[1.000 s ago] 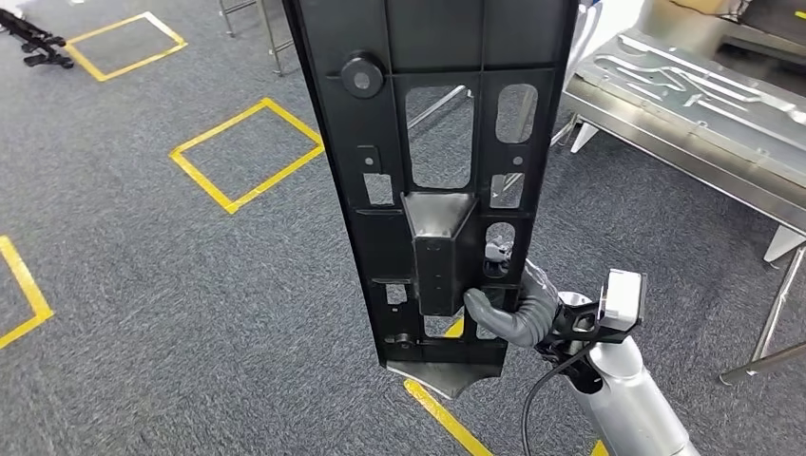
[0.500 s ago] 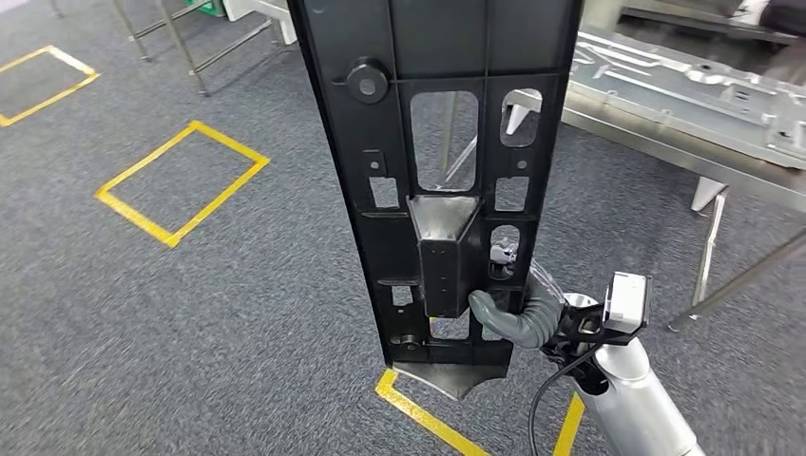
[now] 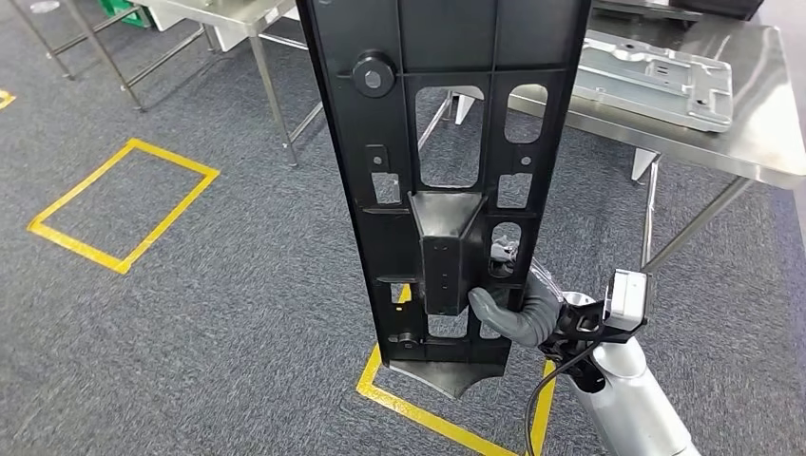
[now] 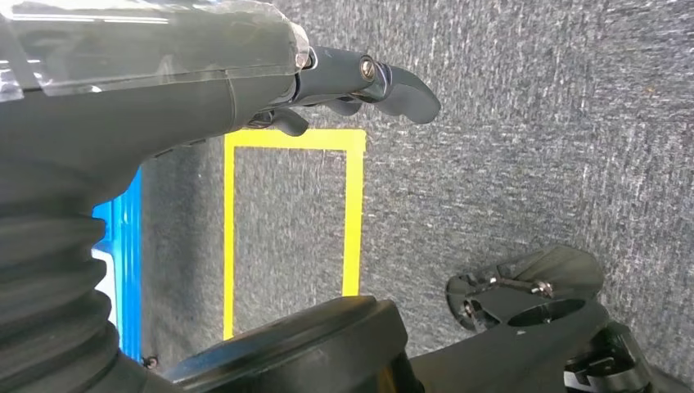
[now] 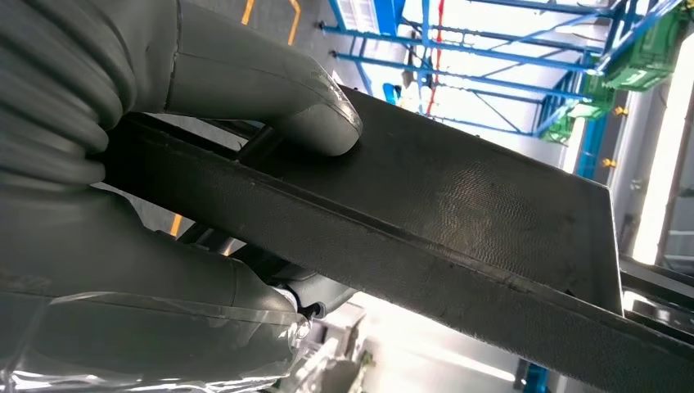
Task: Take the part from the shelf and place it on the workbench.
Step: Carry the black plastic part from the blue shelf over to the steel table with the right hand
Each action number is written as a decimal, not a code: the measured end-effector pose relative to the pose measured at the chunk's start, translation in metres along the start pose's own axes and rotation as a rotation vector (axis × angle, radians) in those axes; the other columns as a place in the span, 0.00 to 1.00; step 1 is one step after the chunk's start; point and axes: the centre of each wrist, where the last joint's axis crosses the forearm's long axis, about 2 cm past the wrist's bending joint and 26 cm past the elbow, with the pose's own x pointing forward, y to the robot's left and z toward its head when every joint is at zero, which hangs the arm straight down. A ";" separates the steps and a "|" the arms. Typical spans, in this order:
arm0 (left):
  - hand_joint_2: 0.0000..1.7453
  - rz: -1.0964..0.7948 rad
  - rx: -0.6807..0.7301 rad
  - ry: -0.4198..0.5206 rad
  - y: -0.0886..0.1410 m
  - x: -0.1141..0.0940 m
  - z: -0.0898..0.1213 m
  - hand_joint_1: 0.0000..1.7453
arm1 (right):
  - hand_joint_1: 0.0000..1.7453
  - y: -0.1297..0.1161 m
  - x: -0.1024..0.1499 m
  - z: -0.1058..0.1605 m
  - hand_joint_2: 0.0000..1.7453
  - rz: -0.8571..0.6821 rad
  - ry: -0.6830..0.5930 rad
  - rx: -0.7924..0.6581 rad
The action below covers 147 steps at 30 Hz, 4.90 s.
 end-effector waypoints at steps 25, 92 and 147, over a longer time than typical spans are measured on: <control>1.00 0.000 -0.004 -0.004 -0.001 0.000 0.000 0.00 | 0.98 0.003 0.000 0.000 1.00 0.006 -0.009 -0.005; 1.00 0.012 -0.025 0.021 -0.004 -0.010 0.002 0.00 | 0.98 0.007 -0.001 0.000 1.00 0.044 -0.002 -0.034; 1.00 0.006 -0.040 0.003 -0.001 0.000 0.000 0.00 | 0.98 -0.018 0.042 -0.033 1.00 0.310 -0.030 -0.027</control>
